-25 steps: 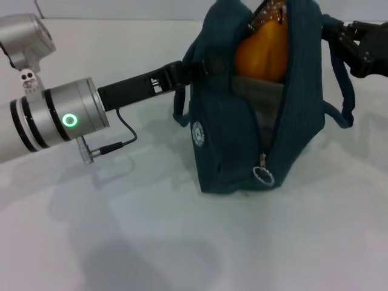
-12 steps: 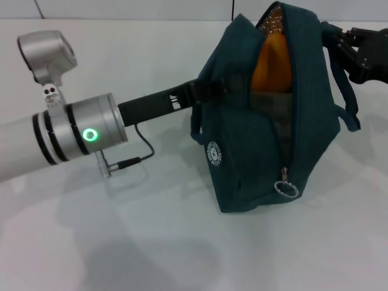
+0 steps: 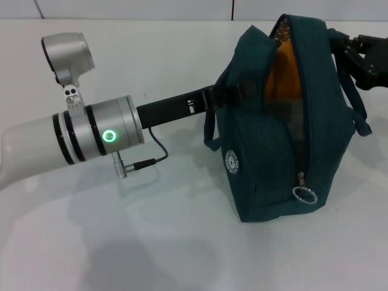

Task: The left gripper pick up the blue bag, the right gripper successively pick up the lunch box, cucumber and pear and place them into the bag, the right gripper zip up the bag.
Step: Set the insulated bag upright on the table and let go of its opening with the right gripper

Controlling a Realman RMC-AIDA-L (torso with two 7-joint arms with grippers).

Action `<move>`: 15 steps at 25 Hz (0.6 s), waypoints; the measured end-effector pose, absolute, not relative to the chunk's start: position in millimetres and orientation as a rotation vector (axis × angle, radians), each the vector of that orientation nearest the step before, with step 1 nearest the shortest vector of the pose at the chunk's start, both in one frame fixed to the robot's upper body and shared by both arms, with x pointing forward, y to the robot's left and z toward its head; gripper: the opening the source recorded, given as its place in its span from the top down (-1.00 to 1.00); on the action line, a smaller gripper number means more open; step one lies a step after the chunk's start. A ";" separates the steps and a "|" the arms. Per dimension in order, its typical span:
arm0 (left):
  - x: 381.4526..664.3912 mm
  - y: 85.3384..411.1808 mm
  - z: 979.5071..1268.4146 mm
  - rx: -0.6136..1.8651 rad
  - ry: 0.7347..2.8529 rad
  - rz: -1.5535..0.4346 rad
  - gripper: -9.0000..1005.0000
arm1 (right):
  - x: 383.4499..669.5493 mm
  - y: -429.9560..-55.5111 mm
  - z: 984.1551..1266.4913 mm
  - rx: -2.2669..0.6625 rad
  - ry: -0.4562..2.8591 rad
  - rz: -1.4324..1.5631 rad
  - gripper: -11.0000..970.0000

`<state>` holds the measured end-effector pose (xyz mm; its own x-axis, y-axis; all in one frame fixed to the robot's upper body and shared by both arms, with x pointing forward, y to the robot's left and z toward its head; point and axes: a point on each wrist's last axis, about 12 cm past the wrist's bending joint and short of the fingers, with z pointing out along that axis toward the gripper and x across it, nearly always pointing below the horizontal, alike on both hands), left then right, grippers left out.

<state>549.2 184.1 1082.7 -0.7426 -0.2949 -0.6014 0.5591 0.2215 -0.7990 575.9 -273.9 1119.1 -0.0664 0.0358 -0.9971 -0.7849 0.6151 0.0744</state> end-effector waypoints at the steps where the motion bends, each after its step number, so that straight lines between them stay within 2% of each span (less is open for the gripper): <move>1: 549.4 184.1 1082.6 0.244 1.820 -1.598 0.87 | 575.2 -274.9 1118.6 -0.659 1.498 0.761 0.83; 15: 553.5 179.1 1079.5 0.245 1.838 -1.571 0.87 | 573.2 -284.3 1120.0 -0.637 1.494 0.743 0.80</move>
<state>553.5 179.1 1079.5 -0.7400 -0.2876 -0.6081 0.5558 0.2476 -0.7936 573.2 -284.3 1120.0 -0.0592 0.0447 -0.9972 -0.7684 0.6356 0.0741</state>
